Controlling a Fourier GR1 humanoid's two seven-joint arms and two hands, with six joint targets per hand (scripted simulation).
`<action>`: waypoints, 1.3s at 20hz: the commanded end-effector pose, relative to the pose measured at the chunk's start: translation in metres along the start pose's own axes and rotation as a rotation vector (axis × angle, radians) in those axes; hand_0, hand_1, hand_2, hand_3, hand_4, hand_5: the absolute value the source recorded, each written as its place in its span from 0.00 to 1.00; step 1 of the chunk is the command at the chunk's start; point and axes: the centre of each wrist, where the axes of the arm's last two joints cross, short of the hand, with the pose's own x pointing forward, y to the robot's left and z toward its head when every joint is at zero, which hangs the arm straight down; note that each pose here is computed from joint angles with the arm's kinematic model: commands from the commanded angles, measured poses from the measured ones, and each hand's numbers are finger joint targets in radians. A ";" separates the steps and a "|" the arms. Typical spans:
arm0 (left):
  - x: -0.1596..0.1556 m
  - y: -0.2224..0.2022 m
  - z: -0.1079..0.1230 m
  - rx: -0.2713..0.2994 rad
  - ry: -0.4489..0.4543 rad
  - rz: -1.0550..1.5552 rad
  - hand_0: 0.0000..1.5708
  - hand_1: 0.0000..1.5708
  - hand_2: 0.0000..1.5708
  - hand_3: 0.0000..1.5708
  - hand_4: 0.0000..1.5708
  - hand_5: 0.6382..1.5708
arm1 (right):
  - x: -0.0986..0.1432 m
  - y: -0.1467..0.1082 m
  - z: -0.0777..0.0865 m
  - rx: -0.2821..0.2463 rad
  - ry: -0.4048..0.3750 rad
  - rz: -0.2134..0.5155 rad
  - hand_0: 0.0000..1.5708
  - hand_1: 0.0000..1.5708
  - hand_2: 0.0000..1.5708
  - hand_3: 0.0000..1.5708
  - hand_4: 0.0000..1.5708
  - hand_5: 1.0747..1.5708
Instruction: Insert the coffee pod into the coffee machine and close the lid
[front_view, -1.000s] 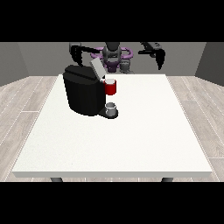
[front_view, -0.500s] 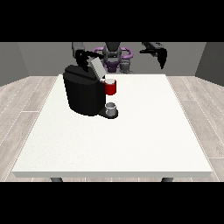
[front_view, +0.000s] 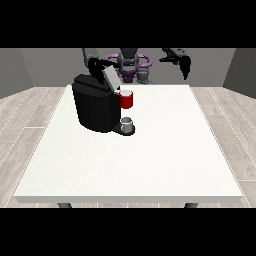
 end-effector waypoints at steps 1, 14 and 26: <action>0.000 0.012 0.000 0.024 -0.020 -0.019 0.00 0.00 0.00 0.00 0.00 1.00 | 0.007 0.004 -0.011 0.024 -0.004 0.004 0.00 0.00 0.00 0.00 0.00 1.00; -0.010 0.014 0.010 0.029 0.043 -0.011 0.00 0.00 0.00 0.00 0.12 1.00 | 0.007 0.030 -0.019 0.090 0.012 0.047 0.00 0.00 0.00 0.00 0.14 1.00; -0.001 0.001 -0.003 -0.034 -0.046 0.006 0.00 0.00 0.00 0.00 0.08 1.00 | 0.052 0.047 -0.052 0.116 -0.061 0.134 0.00 0.00 0.00 0.00 0.07 1.00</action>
